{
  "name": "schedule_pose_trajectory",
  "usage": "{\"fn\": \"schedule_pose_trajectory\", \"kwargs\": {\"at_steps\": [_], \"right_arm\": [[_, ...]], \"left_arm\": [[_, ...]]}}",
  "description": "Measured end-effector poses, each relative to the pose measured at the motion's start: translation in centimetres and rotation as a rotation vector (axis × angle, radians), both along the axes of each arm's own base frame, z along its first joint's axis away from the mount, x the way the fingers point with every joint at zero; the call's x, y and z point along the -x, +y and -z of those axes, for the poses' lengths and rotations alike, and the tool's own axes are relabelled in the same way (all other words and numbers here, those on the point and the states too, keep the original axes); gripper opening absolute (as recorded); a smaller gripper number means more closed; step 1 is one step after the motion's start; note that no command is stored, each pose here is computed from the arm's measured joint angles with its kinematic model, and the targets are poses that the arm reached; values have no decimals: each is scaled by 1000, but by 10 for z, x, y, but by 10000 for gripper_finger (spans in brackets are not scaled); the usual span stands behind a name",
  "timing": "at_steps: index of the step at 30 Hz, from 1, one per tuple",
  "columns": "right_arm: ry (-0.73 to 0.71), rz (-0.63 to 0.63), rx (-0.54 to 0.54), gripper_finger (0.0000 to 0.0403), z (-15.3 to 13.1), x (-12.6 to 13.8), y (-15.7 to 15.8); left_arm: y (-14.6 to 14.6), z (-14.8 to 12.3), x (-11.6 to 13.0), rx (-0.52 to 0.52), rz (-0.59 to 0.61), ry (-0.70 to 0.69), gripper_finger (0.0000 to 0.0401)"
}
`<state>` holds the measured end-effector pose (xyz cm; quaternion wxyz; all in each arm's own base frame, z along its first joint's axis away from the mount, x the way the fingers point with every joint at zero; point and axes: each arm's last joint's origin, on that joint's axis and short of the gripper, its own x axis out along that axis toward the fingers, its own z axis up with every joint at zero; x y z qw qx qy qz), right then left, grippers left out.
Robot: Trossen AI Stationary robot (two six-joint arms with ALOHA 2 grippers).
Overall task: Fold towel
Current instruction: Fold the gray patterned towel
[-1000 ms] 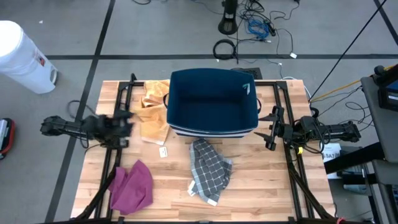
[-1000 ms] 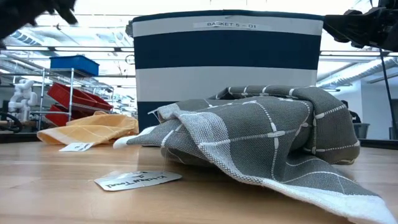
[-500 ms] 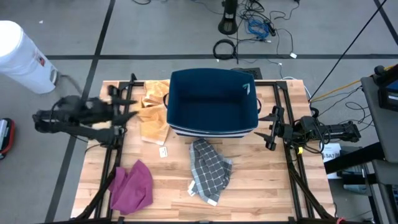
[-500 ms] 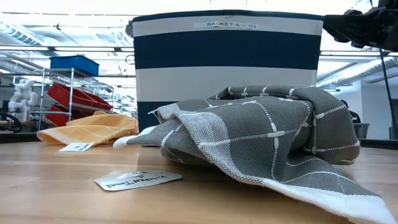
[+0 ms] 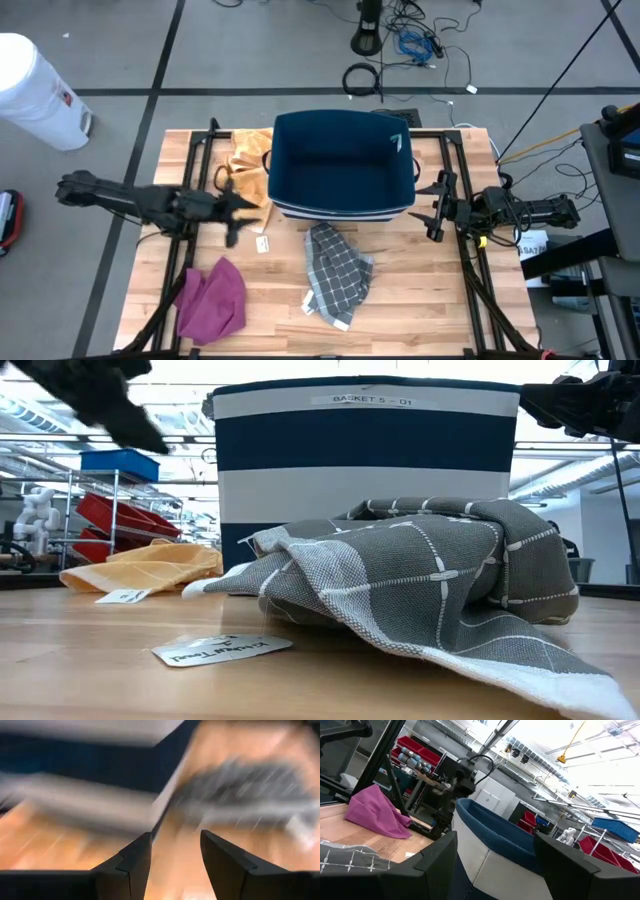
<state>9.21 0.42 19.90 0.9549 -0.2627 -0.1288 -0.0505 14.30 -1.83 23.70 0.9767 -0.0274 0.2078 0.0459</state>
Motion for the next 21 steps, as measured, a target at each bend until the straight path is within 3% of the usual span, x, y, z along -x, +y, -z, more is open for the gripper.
{"fn": "schedule_pose_trajectory", "kwargs": {"at_steps": [3,7,9,11,13,15,18,21], "right_arm": [[-1,0,0,249,0,0,0],[0,0,0,249,0,0,0],[-1,0,0,249,0,0,0],[-1,0,0,249,0,0,0],[-1,0,0,249,0,0,0],[-1,0,0,249,0,0,0],[-1,0,0,249,0,0,0],[-1,0,0,249,0,0,0]], "left_arm": [[-6,9,-11,-62,114,-387,176],[-4,-15,1,-184,85,-877,176],[-3,-31,11,-249,82,-1055,176],[-3,-47,16,-286,82,-1143,176],[-3,-63,16,-304,93,-1103,176],[-3,-77,14,-320,124,-943,176],[-1,-93,12,-344,127,-571,176],[4,-93,17,-314,31,-187,176]]}}
